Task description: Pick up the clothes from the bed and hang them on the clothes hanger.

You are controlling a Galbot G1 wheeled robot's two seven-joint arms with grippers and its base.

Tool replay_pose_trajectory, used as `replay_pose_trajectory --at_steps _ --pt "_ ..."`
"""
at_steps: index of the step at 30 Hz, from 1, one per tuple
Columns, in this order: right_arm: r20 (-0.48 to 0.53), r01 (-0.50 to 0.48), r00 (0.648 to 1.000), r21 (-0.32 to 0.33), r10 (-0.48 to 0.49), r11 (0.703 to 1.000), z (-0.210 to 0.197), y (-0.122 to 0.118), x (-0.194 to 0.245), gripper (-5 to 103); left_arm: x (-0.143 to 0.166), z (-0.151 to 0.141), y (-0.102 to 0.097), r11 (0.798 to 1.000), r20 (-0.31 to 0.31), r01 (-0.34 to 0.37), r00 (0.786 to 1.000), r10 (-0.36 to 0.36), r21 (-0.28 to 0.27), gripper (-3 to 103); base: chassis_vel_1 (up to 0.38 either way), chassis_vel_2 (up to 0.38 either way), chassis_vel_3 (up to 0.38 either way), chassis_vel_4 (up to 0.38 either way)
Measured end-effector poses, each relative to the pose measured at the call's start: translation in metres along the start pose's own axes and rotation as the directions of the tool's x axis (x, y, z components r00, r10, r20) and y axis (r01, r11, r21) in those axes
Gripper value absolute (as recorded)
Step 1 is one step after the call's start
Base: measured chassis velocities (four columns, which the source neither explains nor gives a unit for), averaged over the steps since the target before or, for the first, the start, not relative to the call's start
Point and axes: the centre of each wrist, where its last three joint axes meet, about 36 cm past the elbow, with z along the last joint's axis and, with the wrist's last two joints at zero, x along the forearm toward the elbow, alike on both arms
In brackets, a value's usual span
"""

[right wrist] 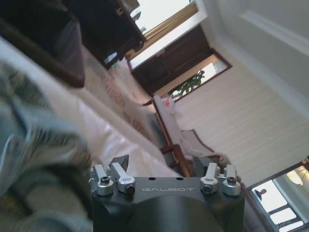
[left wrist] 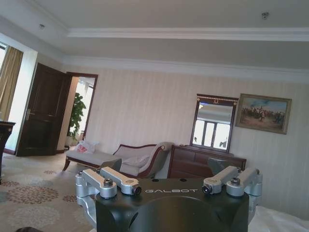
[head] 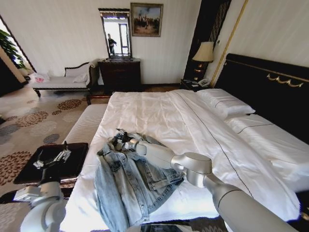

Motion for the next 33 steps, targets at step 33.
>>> replay_pose_trajectory --at_steps 33 --pt "0.016 0.007 1.000 -0.918 0.020 0.396 0.054 0.005 0.321 100 -0.013 -0.003 -0.018 0.998 -0.006 -0.049 0.999 0.049 0.040 100 0.000 0.000 0.000 0.000"
